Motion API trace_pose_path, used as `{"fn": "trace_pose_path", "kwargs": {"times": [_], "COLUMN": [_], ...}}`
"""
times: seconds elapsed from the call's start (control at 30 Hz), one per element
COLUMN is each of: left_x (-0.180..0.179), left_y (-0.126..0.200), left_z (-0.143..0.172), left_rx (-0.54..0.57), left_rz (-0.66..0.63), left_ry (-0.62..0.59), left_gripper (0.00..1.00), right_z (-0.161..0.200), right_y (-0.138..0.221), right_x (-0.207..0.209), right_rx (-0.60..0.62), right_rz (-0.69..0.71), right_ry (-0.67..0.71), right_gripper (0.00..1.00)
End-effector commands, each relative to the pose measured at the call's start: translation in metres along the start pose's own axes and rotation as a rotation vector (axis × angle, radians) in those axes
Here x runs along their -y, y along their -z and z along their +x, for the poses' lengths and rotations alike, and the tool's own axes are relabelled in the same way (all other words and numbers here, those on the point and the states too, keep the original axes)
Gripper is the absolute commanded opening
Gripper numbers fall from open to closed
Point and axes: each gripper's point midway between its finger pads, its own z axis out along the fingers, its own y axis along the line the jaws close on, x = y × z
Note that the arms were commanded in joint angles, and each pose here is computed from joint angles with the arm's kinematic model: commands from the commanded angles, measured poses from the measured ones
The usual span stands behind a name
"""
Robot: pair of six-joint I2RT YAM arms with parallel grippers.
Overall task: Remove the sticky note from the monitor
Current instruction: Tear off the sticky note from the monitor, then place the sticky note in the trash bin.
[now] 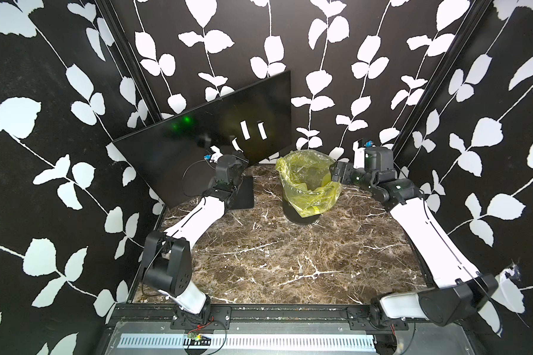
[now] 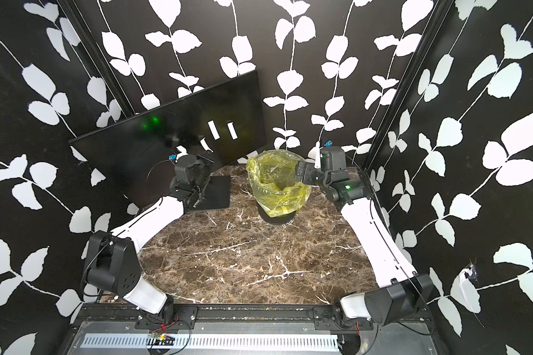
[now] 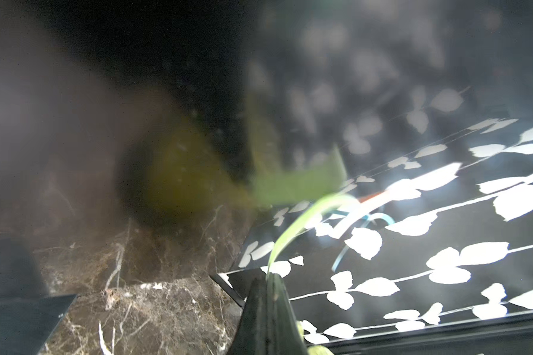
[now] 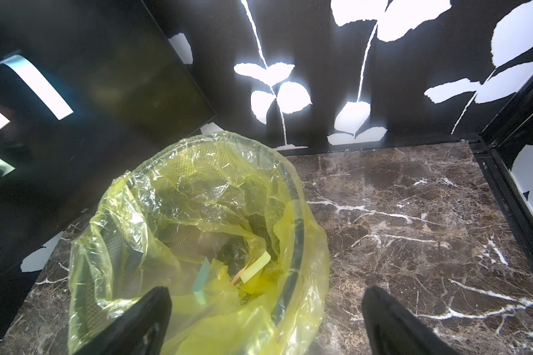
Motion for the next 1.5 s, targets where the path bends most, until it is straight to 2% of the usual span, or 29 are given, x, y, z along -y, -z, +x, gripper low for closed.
{"fn": "trace_pose_path", "kwargs": {"times": [0.0,0.13,0.27,0.5,0.67,0.9,1.0,1.1,1.17,1.2,1.37,1.47], "left_x": [0.02,0.054,0.113,0.164,0.157,0.146,0.131,0.131,0.136,0.14,0.153,0.16], "left_y": [0.017,0.028,0.044,0.066,0.072,0.071,0.069,0.067,0.066,0.066,0.072,0.066], "left_z": [-0.002,0.016,0.046,0.123,0.181,0.212,0.223,0.223,0.218,0.215,0.192,0.152], "left_rx": [-0.027,-0.104,-0.269,-0.511,-0.7,-0.744,-0.785,-0.779,-0.756,-0.744,-0.687,-0.619], "left_rz": [0.047,0.109,0.206,0.312,0.267,0.248,0.222,0.218,0.222,0.227,0.225,0.226], "left_ry": [0.007,-0.067,-0.292,-0.651,-0.973,-1.156,-1.181,-1.187,-1.186,-1.188,-1.167,-1.024], "left_gripper": [0.0,0.0,0.0,0.0,0.0,0.02,0.08,0.24,0.43,0.47,0.58,0.64], "right_z": [-0.011,-0.012,-0.015,-0.025,-0.028,-0.027,-0.026,-0.025,-0.025,-0.024,-0.023,-0.022], "right_y": [0.012,0.014,0.016,0.016,0.017,0.018,0.017,0.015,0.014,0.013,0.01,0.009], "right_x": [-0.001,-0.002,0.001,0.001,0.003,0.004,0.004,0.005,0.004,0.004,0.002,0.001], "right_rx": [0.052,0.054,0.055,0.064,0.07,0.071,0.069,0.067,0.064,0.063,0.057,0.053], "right_rz": [-0.015,-0.019,0.001,0.02,0.034,0.041,0.043,0.042,0.041,0.038,0.029,0.021], "right_ry": [-0.025,-0.03,-0.013,0.015,0.019,0.023,0.025,0.024,0.023,0.024,0.026,0.026], "right_gripper": [0.98,0.97,0.97,0.97,0.97,0.97,0.97,0.97,0.98,0.98,0.98,0.98]}}
